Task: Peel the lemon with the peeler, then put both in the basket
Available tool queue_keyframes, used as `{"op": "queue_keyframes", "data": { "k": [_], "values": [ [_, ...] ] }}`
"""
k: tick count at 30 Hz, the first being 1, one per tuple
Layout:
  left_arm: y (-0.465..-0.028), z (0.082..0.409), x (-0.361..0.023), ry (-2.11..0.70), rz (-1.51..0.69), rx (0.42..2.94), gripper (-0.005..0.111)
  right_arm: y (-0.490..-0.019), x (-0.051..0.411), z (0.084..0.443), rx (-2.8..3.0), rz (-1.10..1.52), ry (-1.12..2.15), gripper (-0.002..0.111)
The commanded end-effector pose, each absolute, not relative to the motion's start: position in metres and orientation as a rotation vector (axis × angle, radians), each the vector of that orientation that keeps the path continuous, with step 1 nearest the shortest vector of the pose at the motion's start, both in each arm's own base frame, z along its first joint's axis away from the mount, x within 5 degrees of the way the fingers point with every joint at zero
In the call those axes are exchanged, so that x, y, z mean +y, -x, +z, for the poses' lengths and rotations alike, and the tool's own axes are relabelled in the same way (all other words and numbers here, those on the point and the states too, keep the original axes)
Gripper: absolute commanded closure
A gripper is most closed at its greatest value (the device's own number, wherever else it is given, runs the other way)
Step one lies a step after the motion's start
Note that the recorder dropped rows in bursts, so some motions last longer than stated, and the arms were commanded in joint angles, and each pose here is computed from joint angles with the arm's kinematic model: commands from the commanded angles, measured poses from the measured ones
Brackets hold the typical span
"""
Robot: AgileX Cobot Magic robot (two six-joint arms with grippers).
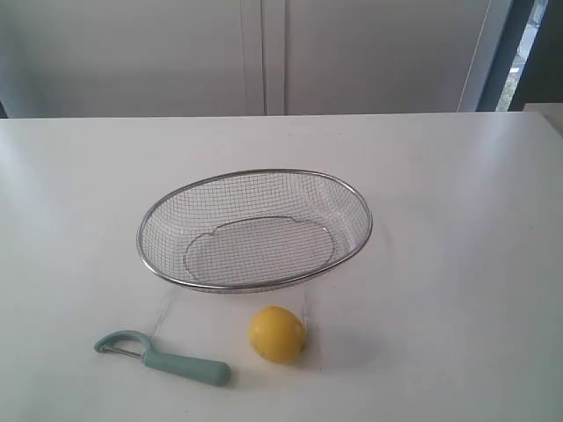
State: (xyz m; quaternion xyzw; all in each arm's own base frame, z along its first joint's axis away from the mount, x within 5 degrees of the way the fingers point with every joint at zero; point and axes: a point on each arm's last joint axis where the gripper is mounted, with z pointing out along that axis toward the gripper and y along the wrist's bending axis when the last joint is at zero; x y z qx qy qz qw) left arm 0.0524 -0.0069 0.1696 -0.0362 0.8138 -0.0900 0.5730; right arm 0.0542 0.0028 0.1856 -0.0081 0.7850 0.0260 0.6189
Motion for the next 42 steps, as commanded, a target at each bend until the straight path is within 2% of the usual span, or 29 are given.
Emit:
{"op": "queue_keyframes", "data": {
  "k": [1, 30, 42],
  "values": [
    [-0.052, 0.169, -0.007, 0.082, -0.216, 1.905, 0.107, -0.054, 0.002, 0.185, 1.797, 0.042, 0.031, 0.108],
    [-0.052, 0.169, -0.007, 0.082, -0.216, 1.905, 0.107, -0.054, 0.002, 0.186, 1.783, 0.043, 0.030, 0.108],
    [-0.052, 0.169, -0.007, 0.082, -0.216, 1.905, 0.107, -0.056, 0.003, 0.198, 1.653, 0.046, 0.029, 0.108]
  ]
}}
